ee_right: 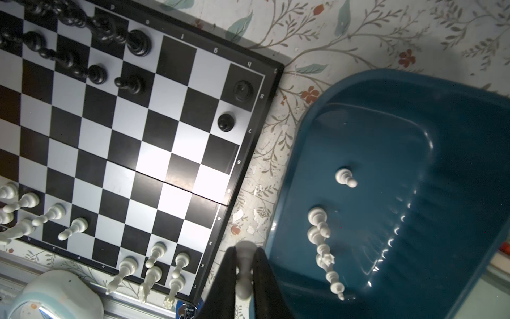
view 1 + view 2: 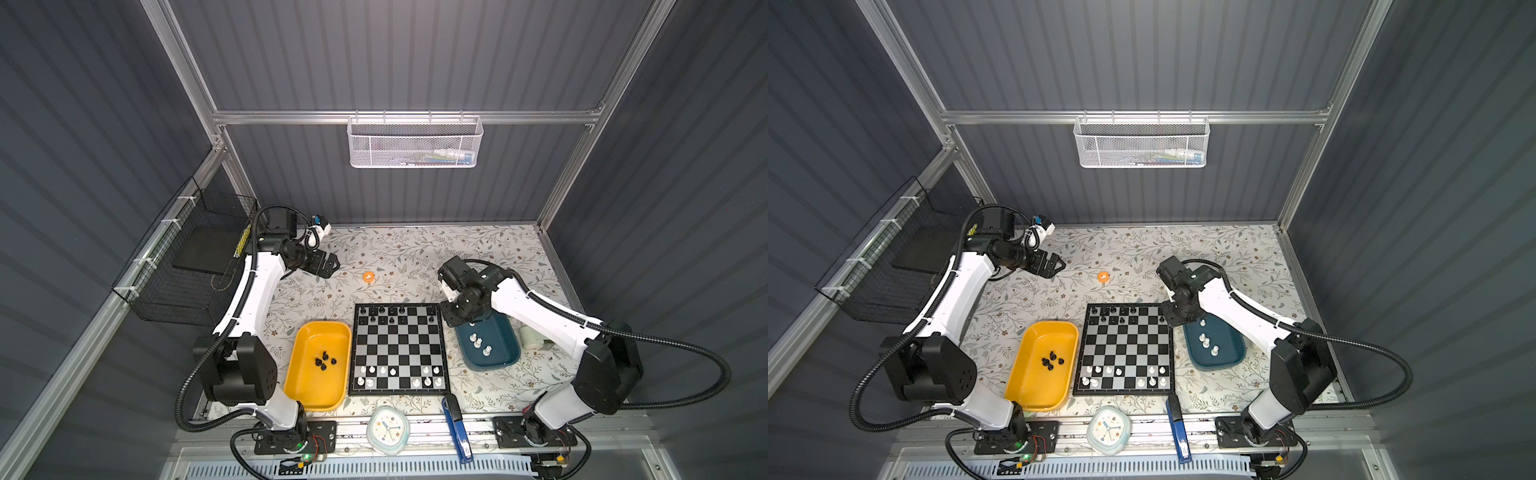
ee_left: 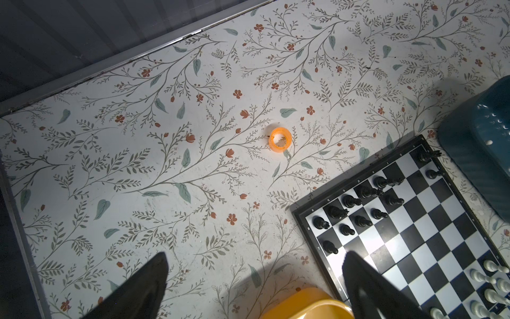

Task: Set up the chess pieces on the board
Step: 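Carry the white pawn with the right gripper over the chessboard's nearest rows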

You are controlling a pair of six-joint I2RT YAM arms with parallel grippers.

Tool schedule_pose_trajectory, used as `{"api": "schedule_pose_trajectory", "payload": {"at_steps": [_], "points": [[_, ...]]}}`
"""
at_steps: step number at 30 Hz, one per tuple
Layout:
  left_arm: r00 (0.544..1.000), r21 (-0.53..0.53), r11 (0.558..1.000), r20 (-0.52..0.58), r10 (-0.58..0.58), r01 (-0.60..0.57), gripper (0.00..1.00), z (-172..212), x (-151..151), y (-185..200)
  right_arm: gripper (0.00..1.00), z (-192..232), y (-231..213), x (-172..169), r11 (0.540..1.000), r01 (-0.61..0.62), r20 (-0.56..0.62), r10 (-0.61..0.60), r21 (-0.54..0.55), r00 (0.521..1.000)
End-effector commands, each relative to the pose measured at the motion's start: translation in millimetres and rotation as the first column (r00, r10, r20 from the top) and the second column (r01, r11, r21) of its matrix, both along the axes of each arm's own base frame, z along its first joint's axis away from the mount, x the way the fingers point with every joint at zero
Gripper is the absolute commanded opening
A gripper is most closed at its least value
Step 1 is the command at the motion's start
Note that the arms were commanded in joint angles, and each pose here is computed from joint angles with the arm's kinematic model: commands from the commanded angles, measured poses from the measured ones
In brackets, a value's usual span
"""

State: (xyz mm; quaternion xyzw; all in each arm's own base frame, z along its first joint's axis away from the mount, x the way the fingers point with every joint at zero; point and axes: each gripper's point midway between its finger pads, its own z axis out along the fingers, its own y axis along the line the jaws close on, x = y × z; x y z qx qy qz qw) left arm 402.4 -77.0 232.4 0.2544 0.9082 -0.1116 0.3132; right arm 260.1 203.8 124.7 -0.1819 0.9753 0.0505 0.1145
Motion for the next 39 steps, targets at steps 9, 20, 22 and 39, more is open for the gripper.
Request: {"api": "schedule_pose_trajectory", "payload": {"at_steps": [9,20,22,39], "points": [[1.000,-0.012,1.000,0.012,-0.024,0.024,1.00,12.9,-3.5,-5.2,0.16,10.5,35.7,-25.2,0.999,-0.043,0.014,0.043,0.024,0.999],[0.999,-0.082,0.996,0.016,-0.037,0.038,0.99,21.5,-7.3,-15.3,0.16,2.1,66.7,-52.3,0.993,-0.112,0.002,0.112,0.026,0.994],[0.999,-0.085,0.996,0.015,-0.037,0.038,1.00,20.0,-8.9,-15.6,0.16,2.0,72.9,-55.7,0.992,-0.118,0.003,0.118,0.038,0.993],[0.999,-0.098,0.994,0.014,-0.041,0.042,1.00,18.5,-9.9,-17.5,0.16,-23.5,95.4,-80.9,0.987,-0.156,-0.037,0.157,0.026,0.987]]}}
